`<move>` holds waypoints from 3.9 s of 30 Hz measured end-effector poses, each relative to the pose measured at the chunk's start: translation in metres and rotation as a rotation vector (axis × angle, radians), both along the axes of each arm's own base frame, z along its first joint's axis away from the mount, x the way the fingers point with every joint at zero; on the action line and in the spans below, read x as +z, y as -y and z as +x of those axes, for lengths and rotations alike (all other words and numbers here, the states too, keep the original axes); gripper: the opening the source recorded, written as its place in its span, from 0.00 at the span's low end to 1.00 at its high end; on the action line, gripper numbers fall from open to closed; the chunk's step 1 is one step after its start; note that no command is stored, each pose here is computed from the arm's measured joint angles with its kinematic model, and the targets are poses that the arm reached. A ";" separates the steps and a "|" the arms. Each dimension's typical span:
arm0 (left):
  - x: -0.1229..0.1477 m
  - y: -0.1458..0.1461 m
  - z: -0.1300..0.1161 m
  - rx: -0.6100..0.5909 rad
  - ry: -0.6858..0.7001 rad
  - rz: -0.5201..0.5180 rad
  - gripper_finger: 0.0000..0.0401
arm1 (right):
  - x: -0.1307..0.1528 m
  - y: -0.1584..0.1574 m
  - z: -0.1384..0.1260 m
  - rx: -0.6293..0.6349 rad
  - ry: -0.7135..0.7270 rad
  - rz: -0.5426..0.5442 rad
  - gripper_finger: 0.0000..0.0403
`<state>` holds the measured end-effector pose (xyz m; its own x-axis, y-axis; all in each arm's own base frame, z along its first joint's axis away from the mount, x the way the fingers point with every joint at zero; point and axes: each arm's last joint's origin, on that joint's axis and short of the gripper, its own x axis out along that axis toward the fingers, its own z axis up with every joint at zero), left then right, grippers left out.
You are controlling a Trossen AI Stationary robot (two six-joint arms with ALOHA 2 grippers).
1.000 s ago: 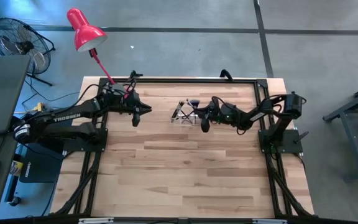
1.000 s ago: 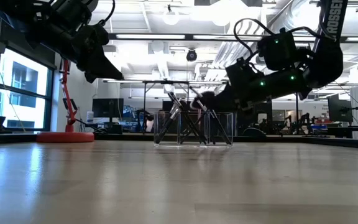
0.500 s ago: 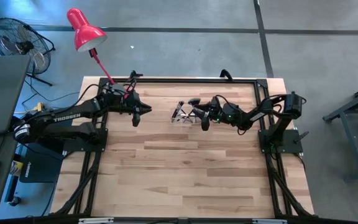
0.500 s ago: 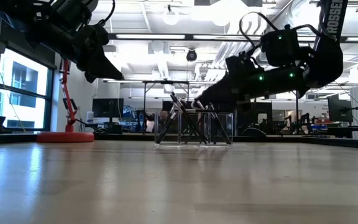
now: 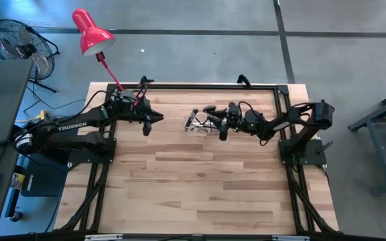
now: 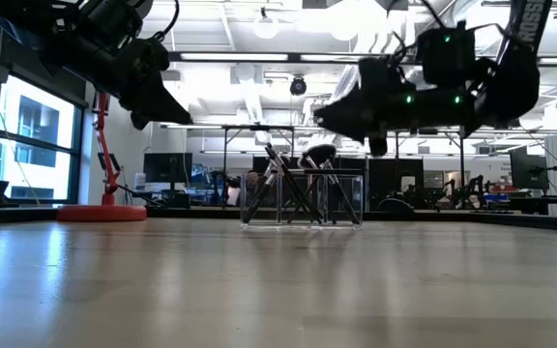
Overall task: Pick & Place Makeup Supplies
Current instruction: Put the makeup brush into the transparent organizer
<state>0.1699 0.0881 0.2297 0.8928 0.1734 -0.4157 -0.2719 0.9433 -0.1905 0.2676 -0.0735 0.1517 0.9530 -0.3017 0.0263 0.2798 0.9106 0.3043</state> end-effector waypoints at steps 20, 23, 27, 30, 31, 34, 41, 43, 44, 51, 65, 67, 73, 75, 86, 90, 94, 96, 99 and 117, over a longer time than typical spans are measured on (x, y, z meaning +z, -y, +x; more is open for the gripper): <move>0.000 -0.003 -0.001 0.090 -0.017 0.023 0.14 | 0.115 -0.015 0.079 0.126 -0.913 -0.176 0.29; 0.000 -0.003 -0.001 0.090 -0.018 0.023 0.14 | 0.119 -0.012 0.099 0.138 -1.010 -0.159 0.35; 0.000 -0.003 -0.001 0.090 -0.018 0.023 0.14 | 0.116 -0.008 0.122 0.182 -1.133 -0.120 0.42; 0.000 -0.003 -0.001 0.090 -0.018 0.022 0.14 | 0.113 -0.006 0.132 0.198 -1.218 -0.100 0.45; 0.000 -0.003 -0.001 0.090 -0.017 0.021 0.14 | 0.113 -0.006 0.134 0.203 -1.242 -0.095 0.45; -0.001 -0.003 -0.001 0.094 -0.017 0.011 0.14 | 0.111 -0.002 0.134 0.213 -1.287 -0.082 0.45; -0.001 -0.002 -0.001 0.100 -0.019 -0.005 0.14 | 0.096 0.013 0.128 0.241 -1.300 0.018 0.38; -0.001 -0.002 -0.001 0.100 -0.019 -0.005 0.14 | 0.090 0.014 0.128 0.239 -1.296 0.021 0.36; -0.001 -0.002 -0.001 0.100 -0.019 -0.005 0.14 | 0.088 0.015 0.127 0.241 -1.294 0.019 0.36; -0.001 -0.002 -0.001 0.100 -0.019 -0.005 0.14 | 0.080 0.015 0.130 0.238 -1.264 -0.005 0.35; -0.001 -0.002 -0.001 0.100 -0.019 -0.005 0.14 | 0.061 0.017 0.136 0.281 -1.305 -0.037 0.34; -0.001 -0.002 -0.001 0.100 -0.019 -0.006 0.14 | 0.058 0.018 0.137 0.280 -1.316 -0.041 0.34; -0.001 -0.002 -0.001 0.100 -0.019 -0.006 0.14 | 0.057 0.018 0.138 0.288 -1.317 -0.043 0.22; -0.001 -0.002 -0.001 0.100 -0.019 -0.006 0.14 | 0.057 0.018 0.138 0.295 -1.314 -0.036 0.17; -0.002 -0.002 -0.002 0.100 -0.032 -0.012 0.14 | 0.057 0.017 0.138 0.302 -1.304 -0.019 0.07; -0.002 -0.002 -0.002 0.100 -0.032 -0.013 0.14 | 0.057 0.017 0.138 0.287 -1.301 0.007 0.13; -0.002 -0.002 -0.002 0.100 -0.032 -0.013 0.14 | 0.057 0.017 0.138 0.292 -1.296 0.018 0.15; -0.002 -0.002 -0.002 0.100 -0.032 -0.013 0.14 | 0.057 0.017 0.138 0.286 -1.293 0.031 0.14; -0.002 -0.002 -0.002 0.101 -0.032 -0.014 0.14 | 0.058 0.016 0.138 0.288 -1.288 0.045 0.11; -0.003 -0.001 -0.002 0.093 -0.026 -0.045 0.14 | 0.058 0.016 0.138 0.270 -1.288 0.083 0.11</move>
<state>0.1683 0.0895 0.2272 0.8626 0.2355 -0.4477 -0.3629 0.9046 -0.2235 0.4051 -0.0894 0.2097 0.3117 -0.0561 -0.9485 0.2228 0.9747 0.0156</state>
